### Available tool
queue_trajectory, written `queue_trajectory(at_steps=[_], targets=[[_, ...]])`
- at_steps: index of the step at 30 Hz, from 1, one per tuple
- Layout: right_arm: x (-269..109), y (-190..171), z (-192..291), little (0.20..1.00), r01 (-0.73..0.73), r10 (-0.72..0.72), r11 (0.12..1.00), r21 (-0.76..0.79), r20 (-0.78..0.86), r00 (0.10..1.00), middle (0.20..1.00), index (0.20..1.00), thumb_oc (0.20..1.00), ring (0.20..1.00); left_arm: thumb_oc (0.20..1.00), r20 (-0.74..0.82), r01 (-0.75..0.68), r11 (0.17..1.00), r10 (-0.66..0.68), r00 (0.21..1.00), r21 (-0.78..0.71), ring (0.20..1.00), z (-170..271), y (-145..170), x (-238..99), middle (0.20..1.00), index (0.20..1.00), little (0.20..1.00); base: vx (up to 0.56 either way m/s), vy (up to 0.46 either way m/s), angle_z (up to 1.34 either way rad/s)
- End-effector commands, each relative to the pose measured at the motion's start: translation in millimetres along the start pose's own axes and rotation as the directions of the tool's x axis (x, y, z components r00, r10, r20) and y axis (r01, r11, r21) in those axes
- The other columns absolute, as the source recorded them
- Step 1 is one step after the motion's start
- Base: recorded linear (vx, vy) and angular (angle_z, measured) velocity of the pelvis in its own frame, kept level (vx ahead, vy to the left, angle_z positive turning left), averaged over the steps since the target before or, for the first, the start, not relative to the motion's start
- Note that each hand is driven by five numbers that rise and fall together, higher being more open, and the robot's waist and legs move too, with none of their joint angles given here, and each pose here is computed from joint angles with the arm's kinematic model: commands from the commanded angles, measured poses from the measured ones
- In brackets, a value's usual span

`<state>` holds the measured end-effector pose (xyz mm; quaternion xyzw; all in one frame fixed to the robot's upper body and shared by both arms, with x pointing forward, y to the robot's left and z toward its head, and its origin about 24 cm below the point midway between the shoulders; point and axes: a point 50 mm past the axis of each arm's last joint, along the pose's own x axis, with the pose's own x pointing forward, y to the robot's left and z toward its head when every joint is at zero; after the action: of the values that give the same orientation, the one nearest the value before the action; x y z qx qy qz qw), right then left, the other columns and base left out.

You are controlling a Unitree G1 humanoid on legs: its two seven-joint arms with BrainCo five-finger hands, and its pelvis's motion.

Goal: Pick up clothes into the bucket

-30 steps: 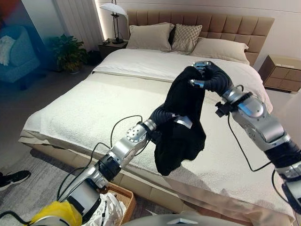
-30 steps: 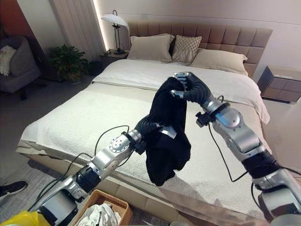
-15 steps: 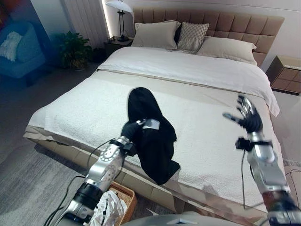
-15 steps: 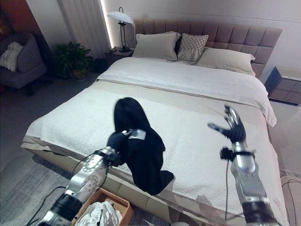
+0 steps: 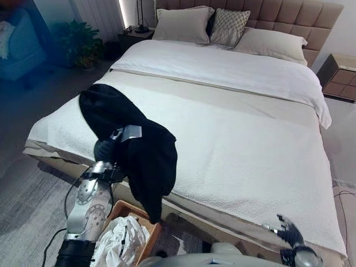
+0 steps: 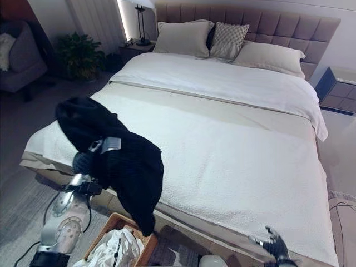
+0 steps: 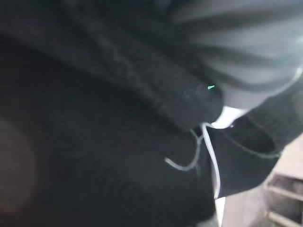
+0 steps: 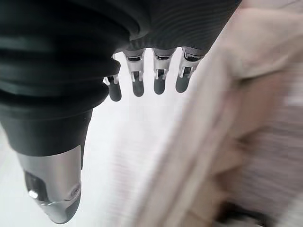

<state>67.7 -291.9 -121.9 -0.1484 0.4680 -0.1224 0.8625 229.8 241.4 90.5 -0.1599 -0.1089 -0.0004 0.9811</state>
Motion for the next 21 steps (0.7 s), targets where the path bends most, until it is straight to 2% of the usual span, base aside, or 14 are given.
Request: queue_trajectory(at_steps=[1,4,5,9,11,12,13,16,18,21], targets=[[5.6,6.6,6.4,1.000,-0.028,0.029,0.999,-0.039,0.015,0.999,1.000,1.000,1.000,1.000,0.200,0.241,-0.015,0.990,-0.020,0.970,0.141,0.200,49.5,2.7,-4.6,0.200,0.200,0.200,-0.05,0.001,0.01],[5.5,9.5,-3.3,1.000,-0.039,0.038,0.998,-0.041,-0.033,0.999,1.000,1.000,1.000,1.000,0.200,0.219,-0.066,0.986,0.031,0.975,0.153,0.200,44.0,12.6,-10.3,0.200,0.200,0.200,-0.06,0.007,0.04],[7.0,10.8,-4.5,1.000,-0.042,0.040,0.998,-0.048,-0.049,0.998,1.000,1.000,1.000,1.000,0.200,0.162,-0.134,0.974,0.104,0.981,0.183,0.200,32.2,26.0,-17.5,0.200,0.200,0.200,-0.07,0.004,0.07],[10.1,10.2,1.2,1.000,-0.037,0.036,0.999,-0.039,-0.037,0.999,1.000,1.000,1.000,1.000,0.200,0.105,-0.212,0.946,0.192,0.976,0.245,0.200,22.9,44.9,-29.4,0.200,0.200,0.200,-0.10,0.012,0.03],[13.0,8.9,12.2,1.000,-0.031,0.031,0.999,-0.034,0.004,1.000,1.000,1.000,1.000,1.000,0.200,0.059,-0.295,0.894,0.292,0.954,0.339,0.200,13.6,66.5,-38.1,0.200,0.200,0.200,-0.09,0.020,0.04],[13.0,8.9,12.2,1.000,-0.031,0.031,0.999,-0.034,0.004,1.000,1.000,1.000,1.000,1.000,0.200,0.059,-0.295,0.894,0.292,0.954,0.339,0.200,13.6,66.5,-38.1,0.200,0.200,0.200,-0.10,0.028,0.04],[15.6,8.9,20.8,1.000,-0.026,0.026,0.999,-0.029,0.032,0.999,1.000,1.000,1.000,1.000,0.200,0.047,-0.336,0.829,0.354,0.934,0.447,0.200,10.8,80.1,-43.3,0.200,0.200,0.200,-0.07,0.017,0.04],[18.3,8.5,34.3,1.000,-0.015,0.017,1.000,-0.028,0.084,0.996,1.000,1.000,1.000,1.000,0.200,0.038,-0.362,0.689,0.438,0.898,0.628,0.200,7.2,100.2,-48.3,0.200,0.200,0.200,-0.07,0.023,0.04],[19.9,7.4,42.6,1.000,0.000,0.003,1.000,-0.023,0.116,0.993,1.000,1.000,1.000,1.000,0.200,0.040,-0.361,0.598,0.481,0.876,0.715,0.200,2.4,109.7,-48.3,0.200,0.200,0.200,-0.07,0.025,0.05],[21.8,7.4,53.7,1.000,0.012,-0.009,1.000,-0.017,0.156,0.988,1.000,1.000,1.000,1.000,0.200,0.055,-0.367,0.509,0.527,0.848,0.779,0.200,-2.4,118.3,-46.5,0.200,0.200,0.200,-0.06,0.012,0.02]])
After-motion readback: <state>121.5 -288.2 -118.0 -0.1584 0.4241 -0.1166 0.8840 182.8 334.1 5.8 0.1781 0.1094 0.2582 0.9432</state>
